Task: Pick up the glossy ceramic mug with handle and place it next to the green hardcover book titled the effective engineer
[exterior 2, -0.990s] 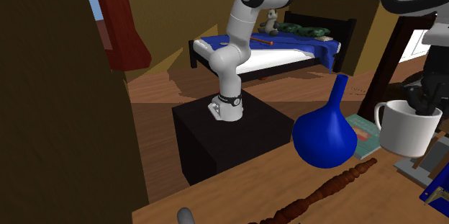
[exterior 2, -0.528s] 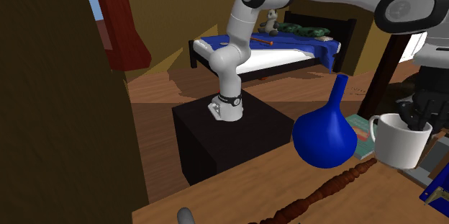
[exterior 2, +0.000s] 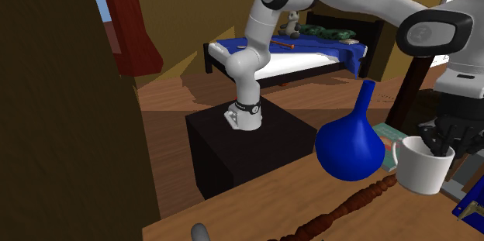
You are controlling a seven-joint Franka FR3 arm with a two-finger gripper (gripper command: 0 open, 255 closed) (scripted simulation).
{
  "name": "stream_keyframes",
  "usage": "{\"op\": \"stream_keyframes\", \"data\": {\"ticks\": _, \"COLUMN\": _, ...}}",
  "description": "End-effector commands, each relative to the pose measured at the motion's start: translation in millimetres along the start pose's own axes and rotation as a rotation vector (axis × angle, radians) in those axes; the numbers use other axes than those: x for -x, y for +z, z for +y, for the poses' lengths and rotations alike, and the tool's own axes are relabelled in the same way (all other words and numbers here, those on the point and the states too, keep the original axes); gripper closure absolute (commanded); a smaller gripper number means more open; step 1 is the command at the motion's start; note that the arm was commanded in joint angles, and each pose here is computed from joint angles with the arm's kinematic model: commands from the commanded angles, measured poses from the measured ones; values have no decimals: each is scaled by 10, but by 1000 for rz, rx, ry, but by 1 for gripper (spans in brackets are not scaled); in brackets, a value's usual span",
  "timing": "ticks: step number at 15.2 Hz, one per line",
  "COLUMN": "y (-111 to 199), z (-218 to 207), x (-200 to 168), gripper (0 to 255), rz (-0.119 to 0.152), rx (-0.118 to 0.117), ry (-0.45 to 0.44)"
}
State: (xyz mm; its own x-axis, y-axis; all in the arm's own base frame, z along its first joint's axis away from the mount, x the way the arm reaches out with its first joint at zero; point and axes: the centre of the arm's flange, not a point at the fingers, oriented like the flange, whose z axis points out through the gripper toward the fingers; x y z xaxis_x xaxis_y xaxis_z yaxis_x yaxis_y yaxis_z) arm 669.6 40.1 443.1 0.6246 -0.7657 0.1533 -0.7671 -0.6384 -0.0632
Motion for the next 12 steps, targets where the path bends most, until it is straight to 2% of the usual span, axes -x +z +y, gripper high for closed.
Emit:
{"op": "stream_keyframes", "data": {"ticks": 1, "y": 103, "z": 10, "x": 17, "gripper": 255, "rz": 1, "rx": -1, "ry": 0}}
{"op": "stream_keyframes", "data": {"ticks": 12, "y": 676, "z": 47, "x": 106, "gripper": 255, "rz": 1, "rx": -1, "ry": 0}}
